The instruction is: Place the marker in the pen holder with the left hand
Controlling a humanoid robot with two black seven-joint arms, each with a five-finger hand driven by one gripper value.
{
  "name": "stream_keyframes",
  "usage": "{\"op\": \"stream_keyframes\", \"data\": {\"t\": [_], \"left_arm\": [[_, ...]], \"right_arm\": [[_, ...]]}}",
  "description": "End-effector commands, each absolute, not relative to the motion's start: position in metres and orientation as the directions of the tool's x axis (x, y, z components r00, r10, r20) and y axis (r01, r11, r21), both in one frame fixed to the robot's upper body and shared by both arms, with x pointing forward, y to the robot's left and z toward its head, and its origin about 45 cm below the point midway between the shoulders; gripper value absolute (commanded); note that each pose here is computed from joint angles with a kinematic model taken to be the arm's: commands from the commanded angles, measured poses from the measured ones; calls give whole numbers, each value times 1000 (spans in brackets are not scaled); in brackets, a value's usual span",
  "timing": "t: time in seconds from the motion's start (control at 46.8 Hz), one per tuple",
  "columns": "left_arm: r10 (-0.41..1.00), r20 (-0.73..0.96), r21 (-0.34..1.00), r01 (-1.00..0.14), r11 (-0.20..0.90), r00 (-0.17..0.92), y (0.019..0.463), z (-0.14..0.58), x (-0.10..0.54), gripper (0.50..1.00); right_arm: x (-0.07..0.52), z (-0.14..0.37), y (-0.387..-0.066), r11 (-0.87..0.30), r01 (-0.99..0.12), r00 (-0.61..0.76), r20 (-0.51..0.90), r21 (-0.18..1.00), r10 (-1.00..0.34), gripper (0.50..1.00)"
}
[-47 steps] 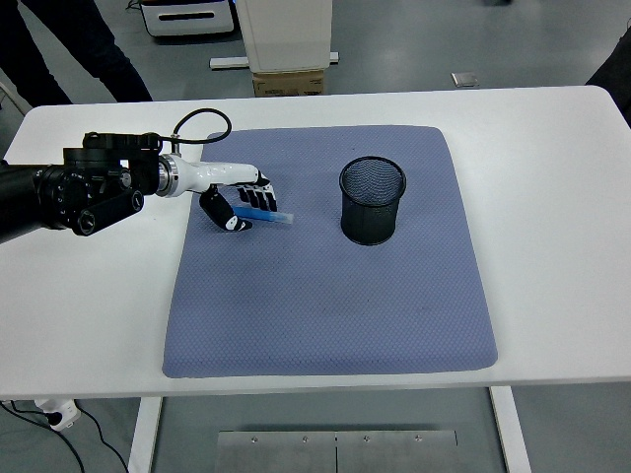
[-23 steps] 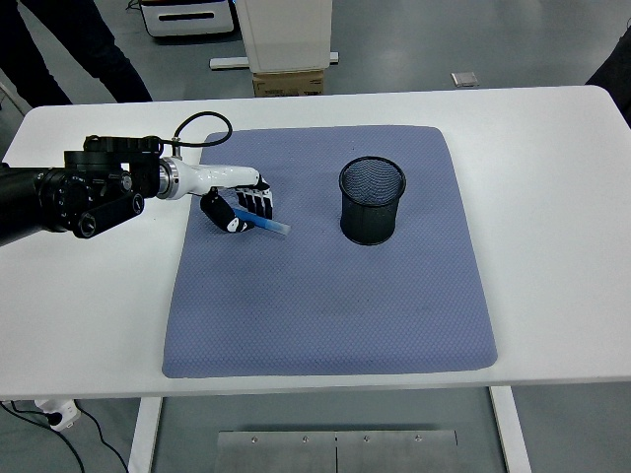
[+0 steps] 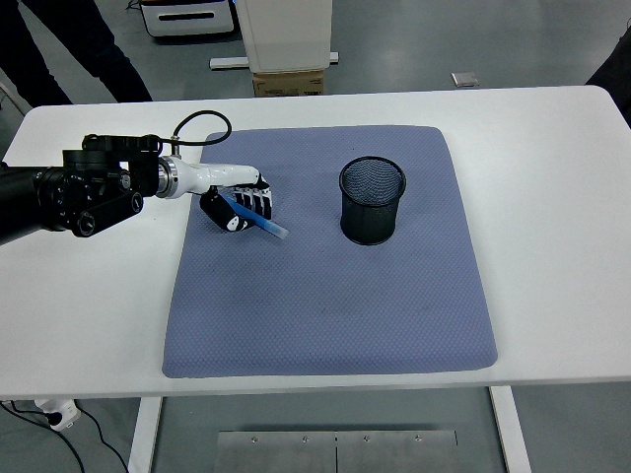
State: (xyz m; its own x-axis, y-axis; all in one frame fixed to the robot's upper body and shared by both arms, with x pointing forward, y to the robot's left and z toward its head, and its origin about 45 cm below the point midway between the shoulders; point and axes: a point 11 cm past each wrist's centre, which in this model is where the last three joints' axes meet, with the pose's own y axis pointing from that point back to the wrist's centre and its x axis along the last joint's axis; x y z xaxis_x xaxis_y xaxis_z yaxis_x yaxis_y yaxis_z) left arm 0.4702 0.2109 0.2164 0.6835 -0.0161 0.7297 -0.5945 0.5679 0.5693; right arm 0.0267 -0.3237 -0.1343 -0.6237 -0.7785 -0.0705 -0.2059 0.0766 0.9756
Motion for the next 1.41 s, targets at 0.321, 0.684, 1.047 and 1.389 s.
{"op": "stream_keyframes", "data": {"t": [0.321,0.684,1.047,1.389], "left_arm": [[45,750,512,-622,593,659,205,234,479,500],[137,745,451,-645,617,652,197,249,484,500],[242,738,358,-669,652,630,181,274,493,500],[271,741,291,-657,695,614,157,305,498,500]], "right_arm": [[27,-134,-324,77,-205,-624,-70,976,-778,1000],[27,-134,-323,76,-206,-624,-71,976,-779,1000],[27,-134,-324,77,-205,-624,-70,976,-778,1000],[27,-134,-323,76,-206,-624,-71,976,-779,1000]]}}
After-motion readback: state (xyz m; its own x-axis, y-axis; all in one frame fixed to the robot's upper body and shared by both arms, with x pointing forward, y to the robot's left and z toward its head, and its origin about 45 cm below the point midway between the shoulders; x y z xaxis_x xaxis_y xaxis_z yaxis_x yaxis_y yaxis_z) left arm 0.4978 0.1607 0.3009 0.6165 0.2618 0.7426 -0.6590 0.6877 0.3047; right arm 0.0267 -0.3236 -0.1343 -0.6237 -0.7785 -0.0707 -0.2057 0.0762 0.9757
